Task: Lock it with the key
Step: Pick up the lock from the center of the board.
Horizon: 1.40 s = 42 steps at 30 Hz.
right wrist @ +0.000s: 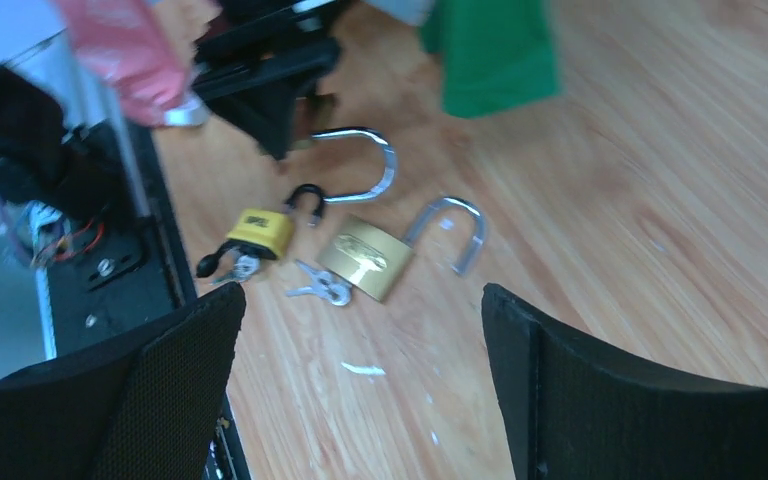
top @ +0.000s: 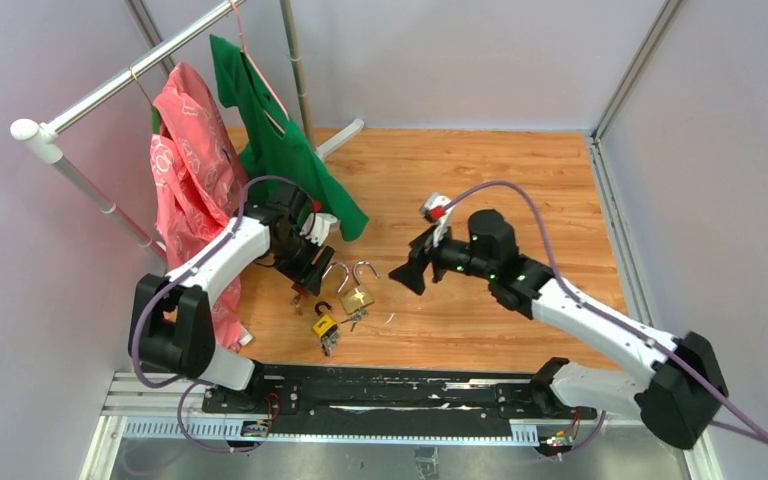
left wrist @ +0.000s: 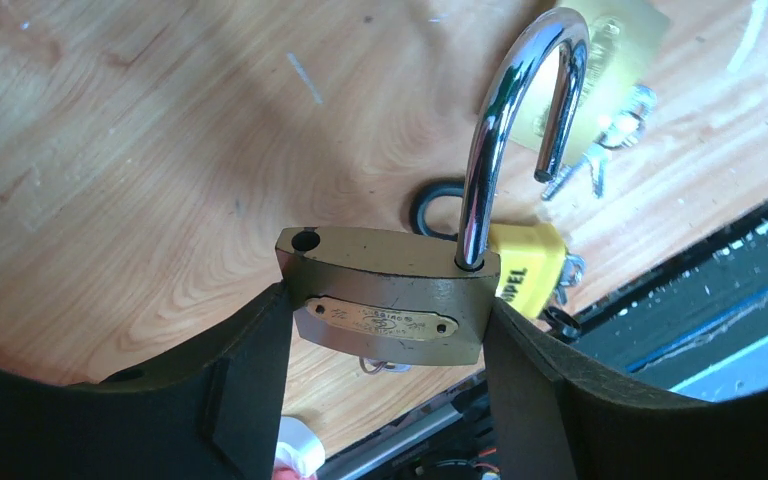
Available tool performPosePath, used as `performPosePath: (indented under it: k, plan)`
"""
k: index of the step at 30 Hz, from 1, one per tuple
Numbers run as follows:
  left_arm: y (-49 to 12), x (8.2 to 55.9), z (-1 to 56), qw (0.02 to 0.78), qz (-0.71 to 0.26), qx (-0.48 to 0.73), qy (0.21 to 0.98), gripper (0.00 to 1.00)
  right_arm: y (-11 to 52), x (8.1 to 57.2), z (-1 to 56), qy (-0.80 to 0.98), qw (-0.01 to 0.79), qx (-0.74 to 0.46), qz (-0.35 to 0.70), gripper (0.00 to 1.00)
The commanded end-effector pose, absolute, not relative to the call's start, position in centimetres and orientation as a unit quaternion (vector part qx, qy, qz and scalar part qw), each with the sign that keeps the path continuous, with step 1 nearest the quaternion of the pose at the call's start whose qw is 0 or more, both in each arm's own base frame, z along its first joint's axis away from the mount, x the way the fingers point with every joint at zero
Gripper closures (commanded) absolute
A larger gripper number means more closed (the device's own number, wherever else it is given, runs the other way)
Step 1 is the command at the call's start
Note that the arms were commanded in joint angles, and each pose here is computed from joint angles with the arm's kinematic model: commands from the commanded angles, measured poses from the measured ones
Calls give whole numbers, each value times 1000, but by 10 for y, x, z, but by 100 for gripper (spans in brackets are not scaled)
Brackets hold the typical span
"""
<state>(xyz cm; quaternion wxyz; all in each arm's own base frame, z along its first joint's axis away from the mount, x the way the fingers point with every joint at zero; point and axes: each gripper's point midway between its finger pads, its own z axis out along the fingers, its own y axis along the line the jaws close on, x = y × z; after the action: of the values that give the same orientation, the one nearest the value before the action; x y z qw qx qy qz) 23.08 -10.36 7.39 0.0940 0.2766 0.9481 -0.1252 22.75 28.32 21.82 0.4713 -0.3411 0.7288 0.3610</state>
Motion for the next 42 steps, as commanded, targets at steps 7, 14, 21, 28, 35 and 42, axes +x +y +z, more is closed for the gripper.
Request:
performPosePath:
  k: [7,14,21,28,35,42]
  plan:
    - [-127,207,116,164,-213,381,885,100,400,212,200,549,466,-532,445,13]
    - [-133,202,123,178,-225,396,872,100,428,221,162,595,384,-525,473,19]
    - [-135,199,126,185,-231,404,866,100,429,216,144,607,339,-537,478,42]
    - [-137,198,131,196,-237,413,857,100,427,205,144,601,312,-548,492,100]
    - [-143,190,140,205,-257,438,837,64,424,200,178,613,321,-502,519,100]
    - [-126,207,166,264,-183,459,828,52,408,206,196,689,338,-362,529,100]
